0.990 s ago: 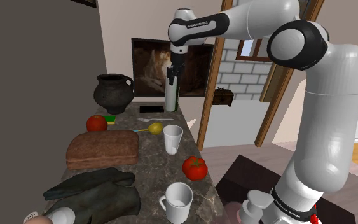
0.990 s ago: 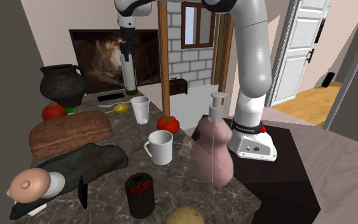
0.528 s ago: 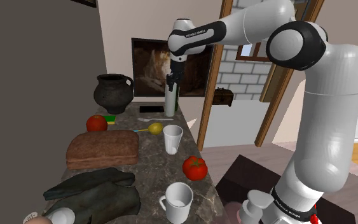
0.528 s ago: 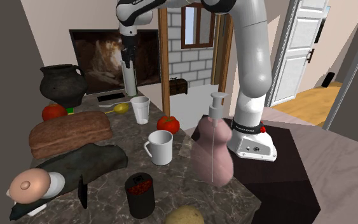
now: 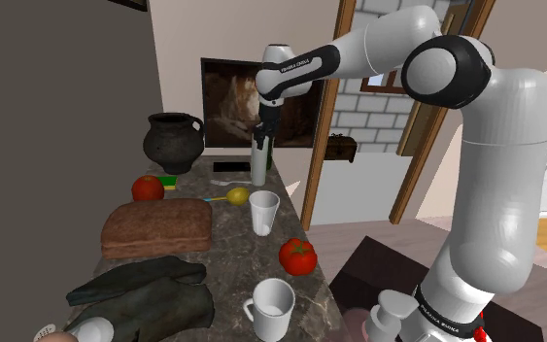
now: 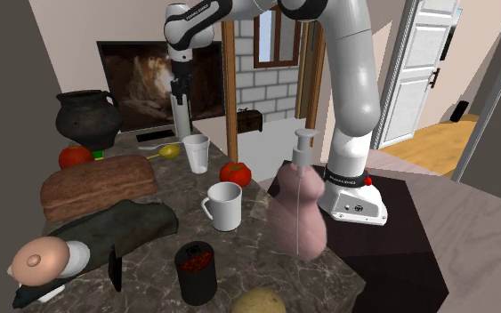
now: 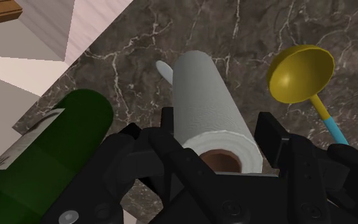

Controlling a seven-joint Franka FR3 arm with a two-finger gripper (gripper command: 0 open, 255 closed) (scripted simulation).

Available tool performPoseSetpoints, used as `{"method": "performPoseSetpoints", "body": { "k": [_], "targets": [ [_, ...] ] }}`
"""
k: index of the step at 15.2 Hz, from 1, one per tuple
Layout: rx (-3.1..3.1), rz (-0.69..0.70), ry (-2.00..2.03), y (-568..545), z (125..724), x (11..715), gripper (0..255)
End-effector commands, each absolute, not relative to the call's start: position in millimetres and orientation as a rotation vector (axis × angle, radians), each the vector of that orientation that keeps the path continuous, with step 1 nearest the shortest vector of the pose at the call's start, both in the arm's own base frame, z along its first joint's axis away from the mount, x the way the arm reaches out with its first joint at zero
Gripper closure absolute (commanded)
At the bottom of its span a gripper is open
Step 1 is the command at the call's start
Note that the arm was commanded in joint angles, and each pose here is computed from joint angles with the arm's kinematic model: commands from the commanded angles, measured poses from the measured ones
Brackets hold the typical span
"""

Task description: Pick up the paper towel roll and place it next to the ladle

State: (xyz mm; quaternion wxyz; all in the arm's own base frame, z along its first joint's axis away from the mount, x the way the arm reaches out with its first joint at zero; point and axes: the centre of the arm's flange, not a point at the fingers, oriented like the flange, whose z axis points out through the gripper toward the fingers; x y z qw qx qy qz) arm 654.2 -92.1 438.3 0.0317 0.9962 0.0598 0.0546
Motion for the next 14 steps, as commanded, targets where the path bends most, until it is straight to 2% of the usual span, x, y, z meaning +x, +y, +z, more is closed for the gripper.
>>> {"method": "performPoseSetpoints", "body": {
  "k": [1,9,10,14],
  "targets": [
    [3.068,0.169,0.184,-91.0,424.4,652.4,255],
    [3.068,0.169,0.184,-91.0,424.4,652.4,255],
    [3.068,0.169,0.184,-91.0,424.4,652.4,0],
    [3.068,0.169,0.184,-91.0,424.4,652.4,0]
  ]
}}
